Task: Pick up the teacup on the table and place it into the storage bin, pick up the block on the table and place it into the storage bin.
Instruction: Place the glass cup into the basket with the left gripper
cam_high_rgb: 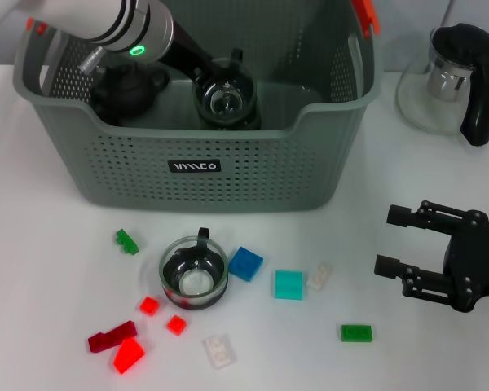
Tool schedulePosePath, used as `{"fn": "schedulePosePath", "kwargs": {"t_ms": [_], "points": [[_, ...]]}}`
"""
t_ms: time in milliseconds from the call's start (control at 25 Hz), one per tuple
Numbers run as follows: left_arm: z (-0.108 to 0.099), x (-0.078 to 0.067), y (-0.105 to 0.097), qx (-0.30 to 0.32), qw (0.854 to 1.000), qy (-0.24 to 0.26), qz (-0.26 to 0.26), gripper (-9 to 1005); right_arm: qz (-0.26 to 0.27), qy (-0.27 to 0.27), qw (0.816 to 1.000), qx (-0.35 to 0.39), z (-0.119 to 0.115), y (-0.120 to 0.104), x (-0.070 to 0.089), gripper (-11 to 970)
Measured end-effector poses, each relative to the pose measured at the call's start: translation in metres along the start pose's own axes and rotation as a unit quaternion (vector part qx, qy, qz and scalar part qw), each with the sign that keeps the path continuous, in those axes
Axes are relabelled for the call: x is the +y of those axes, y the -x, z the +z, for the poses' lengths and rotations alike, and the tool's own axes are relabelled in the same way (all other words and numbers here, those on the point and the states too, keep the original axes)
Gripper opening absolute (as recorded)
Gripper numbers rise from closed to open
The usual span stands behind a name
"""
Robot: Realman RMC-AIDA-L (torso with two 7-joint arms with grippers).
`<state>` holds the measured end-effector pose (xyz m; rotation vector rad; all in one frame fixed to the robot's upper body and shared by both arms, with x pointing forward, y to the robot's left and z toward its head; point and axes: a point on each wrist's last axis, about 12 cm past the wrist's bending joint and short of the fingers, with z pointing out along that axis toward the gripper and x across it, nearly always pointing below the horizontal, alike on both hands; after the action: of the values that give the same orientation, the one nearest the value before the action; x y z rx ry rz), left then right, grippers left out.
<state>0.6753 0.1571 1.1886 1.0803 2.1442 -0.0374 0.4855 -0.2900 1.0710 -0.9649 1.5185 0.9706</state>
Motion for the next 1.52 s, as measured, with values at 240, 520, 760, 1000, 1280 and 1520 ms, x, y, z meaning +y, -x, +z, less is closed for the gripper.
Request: {"fn": "schedulePosePath", "kwargs": {"t_ms": [240,520,760,1000,1280,1520], "points": [[0.001,-0.002,0.002,0.000,1.000,-0.001,0.002,137,0.001,-0.001,1.000,0.000,-0.001,-0.001,0.001,745],[-0.001,-0.002,0.005,-0.010,1.000,0.000,-0.003,328,0.003,-0.002,1.000,0.001,-0.002,-0.002,0.001,745],[-0.002,-0.005,0.008,-0.011,1.000,-0.005,0.001,348,0.003,-0.002,1.000,0.002,-0.002,-0.002,0.001,745],[-0.007,-0.006,0.007,-0.010,1.000,-0.011,-0.002,349,0.002,0.000,1.000,0.004,-0.002,-0.002,0.001,744],[-0.008,-0.007,0.004,-0.007,1.000,-0.013,-0.002,425,0.002,0.001,1.000,0.004,-0.001,-0.001,0.000,744],[-0.011,-0.008,0.003,-0.012,1.000,-0.011,0.000,612,0.004,0.002,1.000,0.004,-0.001,-0.002,0.001,745]]}}
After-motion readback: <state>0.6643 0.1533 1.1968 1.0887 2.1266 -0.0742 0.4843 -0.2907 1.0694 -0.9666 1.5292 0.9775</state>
